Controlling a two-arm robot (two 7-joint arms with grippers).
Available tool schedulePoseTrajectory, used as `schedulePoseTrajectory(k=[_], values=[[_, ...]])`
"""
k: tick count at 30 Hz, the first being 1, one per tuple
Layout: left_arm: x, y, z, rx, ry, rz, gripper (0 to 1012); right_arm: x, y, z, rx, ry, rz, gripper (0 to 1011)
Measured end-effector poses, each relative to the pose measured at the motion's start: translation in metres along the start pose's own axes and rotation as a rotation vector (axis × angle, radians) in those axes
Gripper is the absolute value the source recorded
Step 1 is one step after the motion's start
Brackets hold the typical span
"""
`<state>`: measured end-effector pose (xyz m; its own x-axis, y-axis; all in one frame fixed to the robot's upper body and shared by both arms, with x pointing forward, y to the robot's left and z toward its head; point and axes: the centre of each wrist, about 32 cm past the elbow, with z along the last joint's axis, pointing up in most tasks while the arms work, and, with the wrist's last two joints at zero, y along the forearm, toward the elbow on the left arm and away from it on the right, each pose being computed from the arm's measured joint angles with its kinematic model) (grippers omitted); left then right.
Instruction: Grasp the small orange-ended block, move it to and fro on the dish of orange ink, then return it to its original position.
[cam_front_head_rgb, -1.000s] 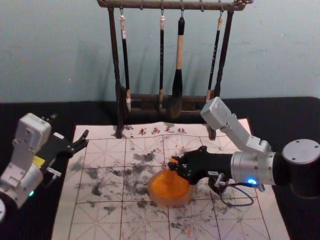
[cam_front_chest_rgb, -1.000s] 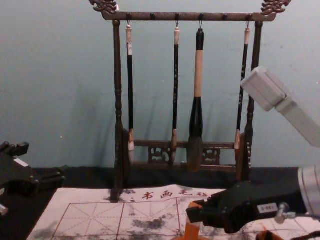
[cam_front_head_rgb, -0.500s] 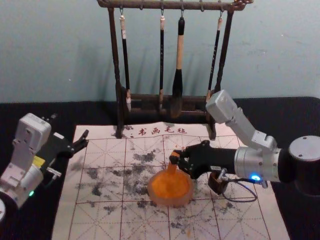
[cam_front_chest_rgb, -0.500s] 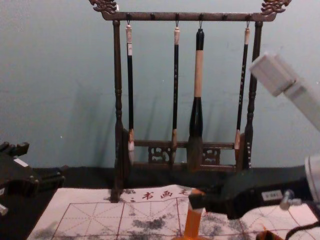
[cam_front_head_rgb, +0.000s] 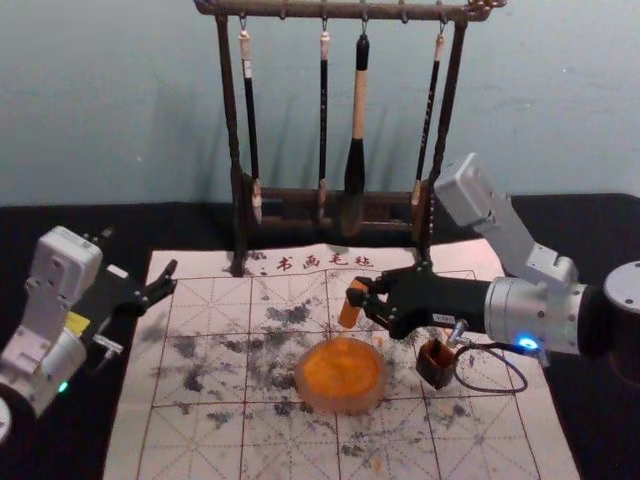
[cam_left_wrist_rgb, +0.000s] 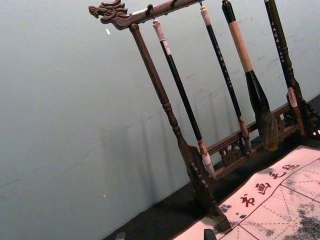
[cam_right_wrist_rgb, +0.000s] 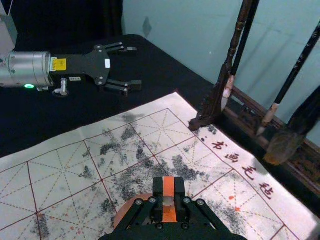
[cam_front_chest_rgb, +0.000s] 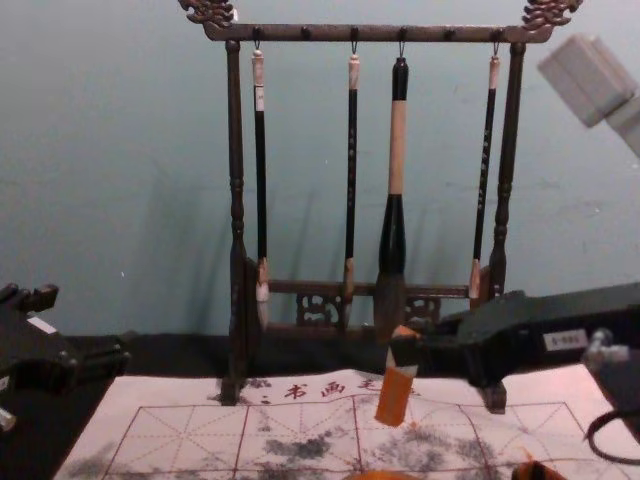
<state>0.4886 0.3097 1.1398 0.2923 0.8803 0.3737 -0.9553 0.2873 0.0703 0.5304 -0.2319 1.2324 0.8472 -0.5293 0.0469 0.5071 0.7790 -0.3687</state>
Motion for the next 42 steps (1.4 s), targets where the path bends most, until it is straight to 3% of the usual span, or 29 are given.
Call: schedulePoseTrajectory(k=[13, 25, 42], values=[[0.0, 0.0, 0.0, 0.0, 0.0, 0.0, 1010, 0.0, -0.025, -0.001, 0.02, 0.014, -0.068, 70], [0.0, 0.0, 0.0, 0.0, 0.0, 0.0, 1010, -0.004, -0.06, -0.016, -0.011, 0.064, -0.162, 70], [0.0, 0.0, 0.0, 0.0, 0.0, 0.0, 1010, -0.012, -0.074, -0.031, -0.05, 0.106, -0.194, 70]])
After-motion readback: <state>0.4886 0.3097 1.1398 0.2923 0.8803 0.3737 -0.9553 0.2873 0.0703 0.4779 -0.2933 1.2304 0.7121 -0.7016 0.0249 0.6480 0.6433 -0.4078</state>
